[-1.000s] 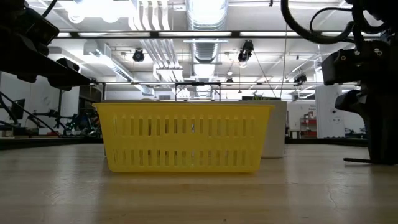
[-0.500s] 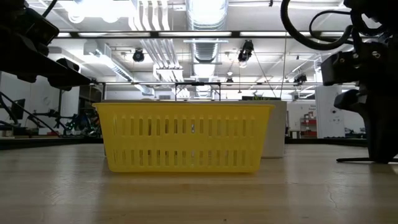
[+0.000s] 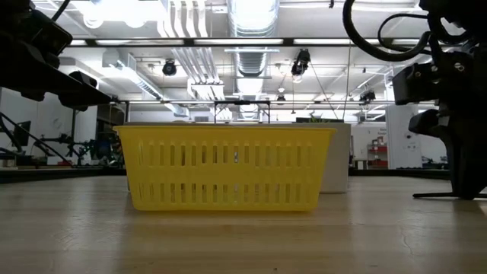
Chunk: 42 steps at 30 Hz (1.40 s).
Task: Pick & Place Paint Supplies
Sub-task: Put the gold paint brush into the white bin
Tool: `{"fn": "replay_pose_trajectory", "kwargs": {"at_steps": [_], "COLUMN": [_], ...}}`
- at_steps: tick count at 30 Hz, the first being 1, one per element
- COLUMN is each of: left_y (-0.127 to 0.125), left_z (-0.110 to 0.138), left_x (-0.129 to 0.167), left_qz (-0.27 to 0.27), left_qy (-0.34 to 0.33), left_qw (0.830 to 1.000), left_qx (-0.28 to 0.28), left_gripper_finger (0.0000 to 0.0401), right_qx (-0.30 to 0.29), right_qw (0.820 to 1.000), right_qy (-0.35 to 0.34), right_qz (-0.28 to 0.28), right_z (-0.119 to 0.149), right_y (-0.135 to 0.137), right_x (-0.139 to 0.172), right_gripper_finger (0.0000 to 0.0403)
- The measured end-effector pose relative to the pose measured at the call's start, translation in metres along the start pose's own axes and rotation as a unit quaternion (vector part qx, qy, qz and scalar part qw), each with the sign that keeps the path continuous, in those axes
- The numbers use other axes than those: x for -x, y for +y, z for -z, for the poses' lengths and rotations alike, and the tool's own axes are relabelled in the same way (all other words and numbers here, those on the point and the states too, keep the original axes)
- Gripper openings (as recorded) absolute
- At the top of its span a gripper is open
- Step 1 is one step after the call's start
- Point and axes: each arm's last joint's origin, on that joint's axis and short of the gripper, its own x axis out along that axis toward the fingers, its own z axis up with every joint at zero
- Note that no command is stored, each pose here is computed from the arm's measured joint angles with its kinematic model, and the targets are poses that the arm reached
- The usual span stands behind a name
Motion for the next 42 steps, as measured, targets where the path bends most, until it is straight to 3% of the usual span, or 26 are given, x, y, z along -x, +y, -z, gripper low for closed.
{"fn": "replay_pose_trajectory", "kwargs": {"at_steps": [10, 17, 21, 26, 32, 39, 42], "left_y": [0.0, 0.0, 0.0, 0.0, 0.0, 0.0, 0.0], "left_z": [0.0, 0.0, 0.0, 0.0, 0.0, 0.0, 0.0], "left_x": [0.0, 0.0, 0.0, 0.0, 0.0, 0.0, 0.0], "left_qz": [0.0, 0.0, 0.0, 0.0, 0.0, 0.0, 0.0], "left_qy": [0.0, 0.0, 0.0, 0.0, 0.0, 0.0, 0.0], "left_qw": [1.0, 1.0, 1.0, 1.0, 1.0, 1.0, 1.0], "left_qx": [0.0, 0.0, 0.0, 0.0, 0.0, 0.0, 0.0], "left_gripper_finger": [0.0306, 0.0306, 0.0306, 0.0306, 0.0306, 0.0306, 0.0306], "right_qx": [-0.014, -0.098, -0.162, -0.283, -0.353, -0.401, -0.401], "right_qw": [0.999, 0.987, 0.968, 0.926, 0.884, 0.858, 0.861], "right_qy": [-0.028, -0.108, -0.16, -0.219, -0.28, -0.305, -0.3], "right_qz": [-0.026, -0.072, -0.1, -0.123, -0.125, -0.101, -0.085], "right_z": [0.004, 0.001, -0.001, -0.006, -0.021, -0.051, -0.067], "right_y": [-0.017, -0.042, -0.06, -0.087, -0.112, -0.129, -0.131], "right_x": [0.045, 0.087, 0.109, 0.127, 0.142, 0.151, 0.149], "right_gripper_finger": [0.0011, 0.0011, 0.0011, 0.0011, 0.0011, 0.0011, 0.0011]}}
